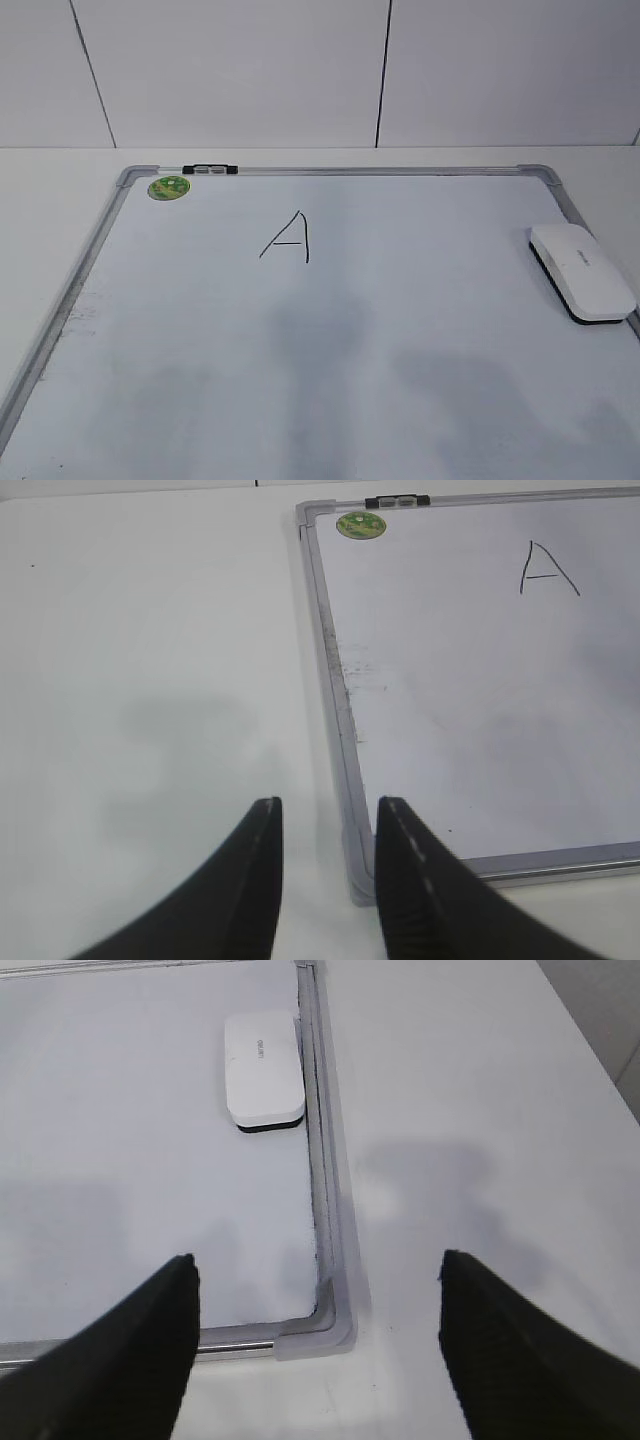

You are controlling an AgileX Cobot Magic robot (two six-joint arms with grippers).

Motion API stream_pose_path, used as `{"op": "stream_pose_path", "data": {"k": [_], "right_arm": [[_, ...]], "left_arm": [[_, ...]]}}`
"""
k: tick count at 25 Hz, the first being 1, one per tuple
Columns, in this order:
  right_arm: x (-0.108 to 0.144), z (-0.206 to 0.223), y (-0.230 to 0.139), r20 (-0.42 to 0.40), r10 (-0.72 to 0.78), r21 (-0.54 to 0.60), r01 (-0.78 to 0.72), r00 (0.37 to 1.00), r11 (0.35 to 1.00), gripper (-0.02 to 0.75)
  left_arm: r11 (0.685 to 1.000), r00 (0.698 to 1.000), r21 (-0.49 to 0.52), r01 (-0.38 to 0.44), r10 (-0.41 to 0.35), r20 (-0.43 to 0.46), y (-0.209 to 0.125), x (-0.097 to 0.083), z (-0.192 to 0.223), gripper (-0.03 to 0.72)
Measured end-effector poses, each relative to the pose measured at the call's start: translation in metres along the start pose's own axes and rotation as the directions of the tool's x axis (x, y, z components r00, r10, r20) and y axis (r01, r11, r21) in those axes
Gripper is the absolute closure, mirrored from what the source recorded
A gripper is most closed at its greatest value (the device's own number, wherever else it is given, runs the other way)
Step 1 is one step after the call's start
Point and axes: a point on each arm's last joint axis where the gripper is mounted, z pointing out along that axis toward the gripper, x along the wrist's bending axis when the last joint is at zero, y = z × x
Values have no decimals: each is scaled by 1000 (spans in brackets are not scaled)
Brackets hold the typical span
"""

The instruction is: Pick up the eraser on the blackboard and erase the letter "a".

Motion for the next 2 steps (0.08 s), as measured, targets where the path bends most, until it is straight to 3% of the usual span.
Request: {"op": "stream_pose_path", "data": {"k": [2], "right_arm": [[0,0,0,0,0,0,0,1000,1000,146]], "left_arm": [[1000,1000,0,0,0,0,0,0,0,452]]}}
